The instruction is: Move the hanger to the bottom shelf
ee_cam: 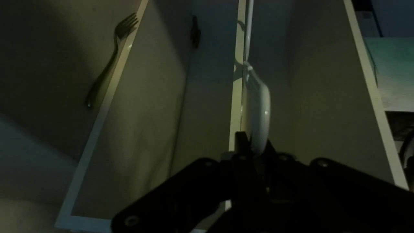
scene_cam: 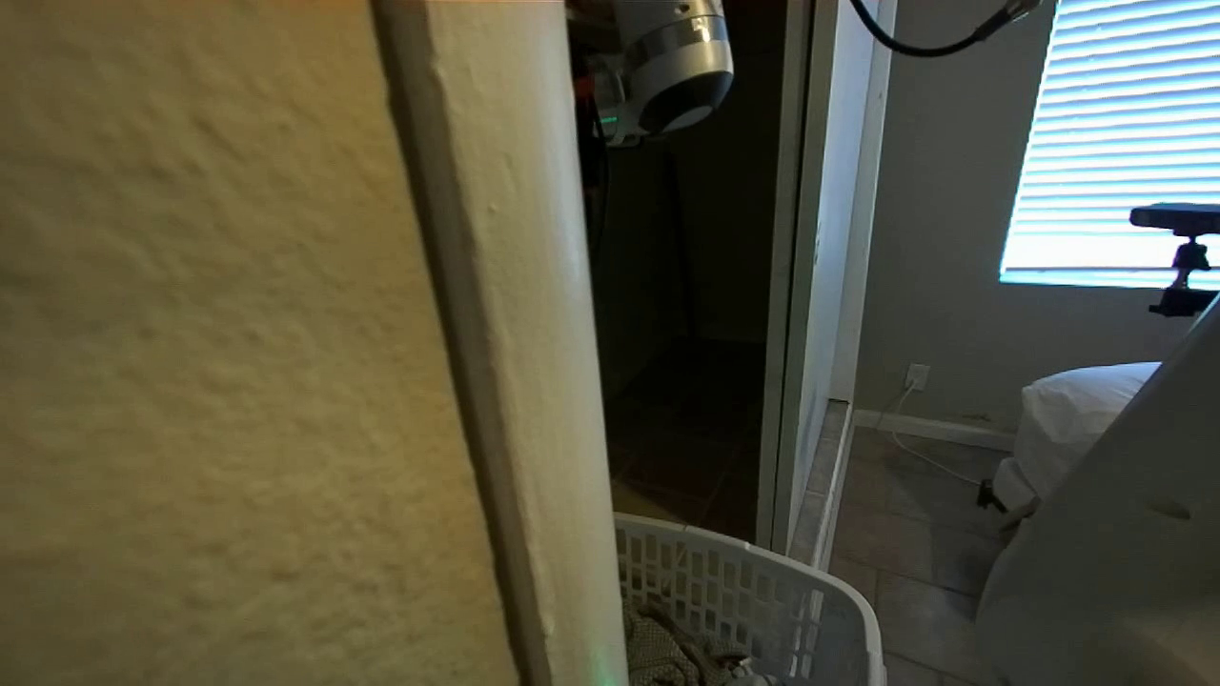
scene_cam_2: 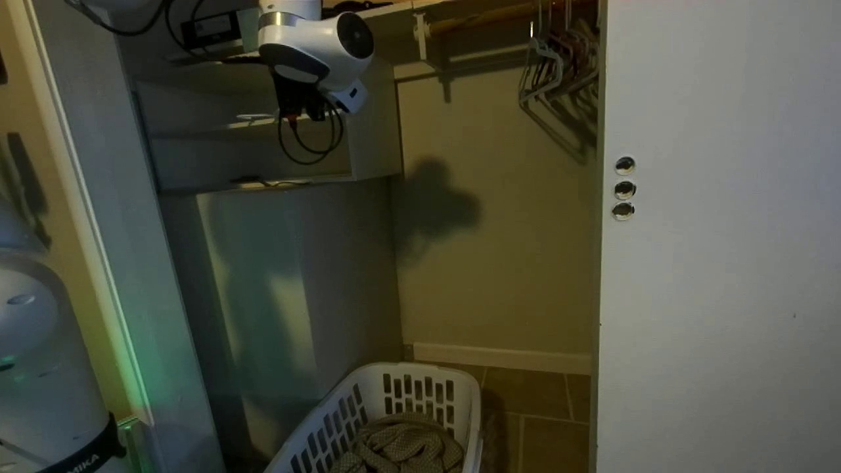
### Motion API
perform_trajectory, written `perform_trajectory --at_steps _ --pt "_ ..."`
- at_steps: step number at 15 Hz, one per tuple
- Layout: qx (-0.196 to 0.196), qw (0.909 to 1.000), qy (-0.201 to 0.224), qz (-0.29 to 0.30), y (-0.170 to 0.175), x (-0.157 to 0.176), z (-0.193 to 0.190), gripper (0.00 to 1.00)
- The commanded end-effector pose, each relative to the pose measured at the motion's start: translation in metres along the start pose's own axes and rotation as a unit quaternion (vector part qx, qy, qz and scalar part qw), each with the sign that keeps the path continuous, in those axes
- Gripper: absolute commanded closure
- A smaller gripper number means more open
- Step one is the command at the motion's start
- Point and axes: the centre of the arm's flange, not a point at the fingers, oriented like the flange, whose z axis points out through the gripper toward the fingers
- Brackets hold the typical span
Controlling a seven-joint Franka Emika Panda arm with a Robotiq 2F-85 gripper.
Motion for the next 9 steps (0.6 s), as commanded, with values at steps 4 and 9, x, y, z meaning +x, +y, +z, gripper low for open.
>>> perform_trajectory --at_steps 4,9 --pt "0.027 0.998 -0.056 -0.009 0.039 -0.028 -0.048 0.97" --pt "0.052 0.9948 -0.083 -0.025 0.056 -0.032 -0.066 0.97"
